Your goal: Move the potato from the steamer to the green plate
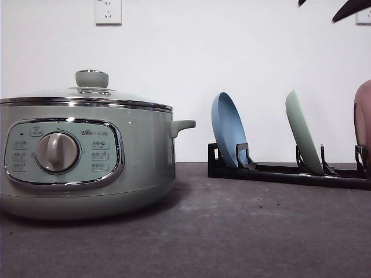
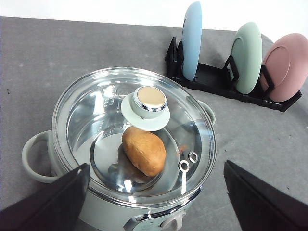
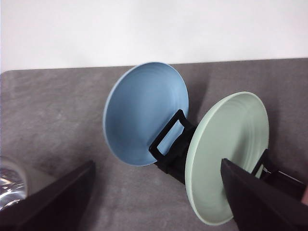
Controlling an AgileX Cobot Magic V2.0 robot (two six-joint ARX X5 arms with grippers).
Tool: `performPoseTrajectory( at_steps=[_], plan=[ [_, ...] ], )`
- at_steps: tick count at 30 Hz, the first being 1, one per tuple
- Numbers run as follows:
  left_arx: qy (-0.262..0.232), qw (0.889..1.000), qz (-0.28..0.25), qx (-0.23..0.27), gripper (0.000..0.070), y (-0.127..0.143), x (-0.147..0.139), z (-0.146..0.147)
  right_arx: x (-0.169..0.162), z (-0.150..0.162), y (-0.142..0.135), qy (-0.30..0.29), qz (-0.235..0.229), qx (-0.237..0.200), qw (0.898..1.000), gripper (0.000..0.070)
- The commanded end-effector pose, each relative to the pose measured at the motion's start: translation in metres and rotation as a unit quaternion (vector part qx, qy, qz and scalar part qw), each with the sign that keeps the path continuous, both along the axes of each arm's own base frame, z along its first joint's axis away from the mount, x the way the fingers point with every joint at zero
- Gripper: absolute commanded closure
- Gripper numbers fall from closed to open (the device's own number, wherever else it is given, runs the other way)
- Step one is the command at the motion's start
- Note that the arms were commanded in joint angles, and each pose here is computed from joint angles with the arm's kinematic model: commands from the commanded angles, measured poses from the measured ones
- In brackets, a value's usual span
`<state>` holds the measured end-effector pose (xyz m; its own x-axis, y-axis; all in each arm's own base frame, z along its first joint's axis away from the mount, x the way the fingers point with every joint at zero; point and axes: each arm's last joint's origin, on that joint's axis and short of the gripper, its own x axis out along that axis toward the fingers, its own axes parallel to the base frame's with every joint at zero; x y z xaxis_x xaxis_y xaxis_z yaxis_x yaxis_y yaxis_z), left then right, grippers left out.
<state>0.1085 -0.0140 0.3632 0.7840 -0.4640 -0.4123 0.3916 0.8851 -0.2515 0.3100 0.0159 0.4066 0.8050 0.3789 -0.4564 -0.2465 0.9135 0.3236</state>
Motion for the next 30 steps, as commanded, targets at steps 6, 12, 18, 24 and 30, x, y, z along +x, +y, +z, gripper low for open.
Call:
performPoseTrajectory(
  at_steps=[6,12,18,24,30],
  plan=[
    [-0.017,1.0,-0.005,0.001,0.0128,0.0,-0.001,0.007,0.048,-0.024,0.011,0.03,0.007,0.009,0.999,0.0173],
    [-0.016,1.0,-0.005,0.001,0.0128,0.0,-0.001,0.007,0.076,-0.053,0.016,0.053,0.002,0.019,0.998,0.0173],
    [-0.016,1.0,-0.005,0.001,0.0128,0.0,-0.001,0.007,0.094,-0.078,0.017,0.077,-0.009,0.013,0.997,0.0174],
    [-0.016,1.0,-0.005,0.001,0.0128,0.0,-0.001,0.007,0.103,-0.093,0.017,0.093,-0.015,0.007,0.996,0.0218],
    [-0.016,1.0,-0.005,0.001,0.0128,0.0,-0.001,0.007,0.108,-0.105,0.017,0.11,-0.021,0.002,0.994,0.0331]
  ],
)
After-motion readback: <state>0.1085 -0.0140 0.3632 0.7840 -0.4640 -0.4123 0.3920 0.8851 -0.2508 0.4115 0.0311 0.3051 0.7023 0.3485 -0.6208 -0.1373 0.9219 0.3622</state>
